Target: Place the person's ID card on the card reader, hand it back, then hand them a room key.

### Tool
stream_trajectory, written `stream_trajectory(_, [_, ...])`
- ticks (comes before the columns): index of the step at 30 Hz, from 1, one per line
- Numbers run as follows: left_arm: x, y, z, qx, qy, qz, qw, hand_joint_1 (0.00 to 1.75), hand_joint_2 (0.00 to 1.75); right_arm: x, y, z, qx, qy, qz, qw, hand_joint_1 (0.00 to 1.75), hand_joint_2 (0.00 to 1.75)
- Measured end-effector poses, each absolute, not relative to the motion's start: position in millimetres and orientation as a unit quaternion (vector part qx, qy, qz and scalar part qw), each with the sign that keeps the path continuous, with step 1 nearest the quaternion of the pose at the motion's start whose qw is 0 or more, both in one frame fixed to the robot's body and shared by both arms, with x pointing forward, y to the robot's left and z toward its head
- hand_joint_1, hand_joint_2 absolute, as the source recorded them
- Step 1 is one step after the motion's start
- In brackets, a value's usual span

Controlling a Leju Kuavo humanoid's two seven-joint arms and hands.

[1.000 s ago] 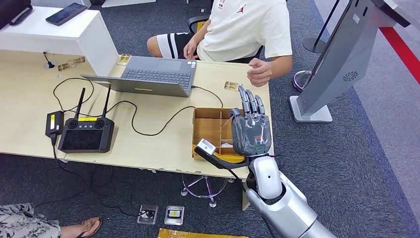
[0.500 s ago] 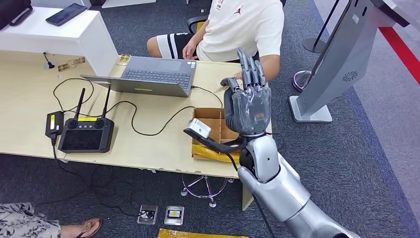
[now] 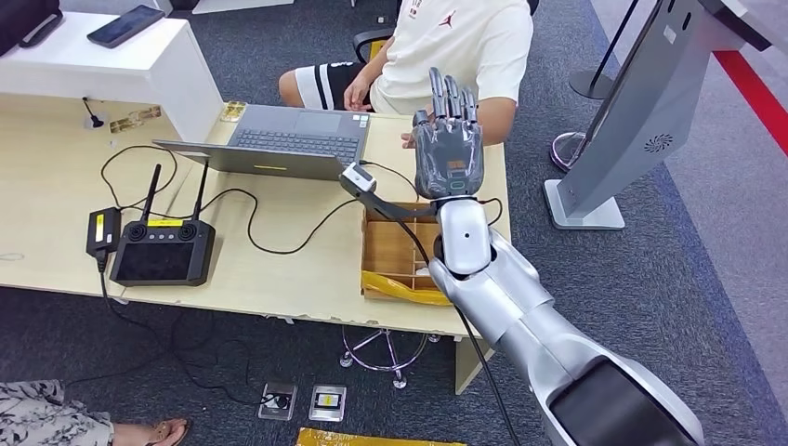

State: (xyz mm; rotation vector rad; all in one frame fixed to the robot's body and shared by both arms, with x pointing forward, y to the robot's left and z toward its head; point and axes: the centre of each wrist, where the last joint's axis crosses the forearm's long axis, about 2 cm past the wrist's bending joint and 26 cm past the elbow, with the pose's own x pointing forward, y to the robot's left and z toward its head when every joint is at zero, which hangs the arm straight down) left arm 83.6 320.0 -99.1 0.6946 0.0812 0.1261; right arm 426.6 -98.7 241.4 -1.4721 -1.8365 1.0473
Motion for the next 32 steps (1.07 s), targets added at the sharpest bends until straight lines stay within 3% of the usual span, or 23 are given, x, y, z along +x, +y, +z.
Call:
stream_trajectory(13, [82.7,326.4,-98.9,0.344,0.043,0.070,0.935,0.00,1.75,429.7,-106.7,220.8,-0.565,-0.640,0.425,0.300,1.75,1.75])
stream_trajectory(14, [82.7,326.7,-98.9,0.344,0.043,0.070,0.935,0.00,1.75,429.7,-107.0,220.1,-0.566,-0.638,0.427,0.300,1.58,1.75])
stream_trajectory(17, [82.7,327.1,-98.8,0.344,0.043,0.070,0.935,0.00,1.75,429.9,-107.3,218.8,-0.569,-0.634,0.429,0.300,0.27,1.75])
stream_trajectory(18, [82.7,327.3,-98.8,0.345,0.043,0.070,0.935,0.00,1.75,430.0,-107.4,218.5,-0.570,-0.633,0.430,0.300,0.00,1.75])
stream_trajectory(26, [82.4,329.9,-98.7,0.345,0.055,0.078,0.934,0.00,1.75,433.4,-113.8,219.0,-0.580,-0.626,0.430,0.295,0.00,1.75])
stream_trajectory(32, [78.9,330.2,-99.4,0.344,0.072,0.085,0.932,0.00,1.75,444.5,-152.1,215.6,-0.601,-0.612,0.416,0.303,0.00,1.75])
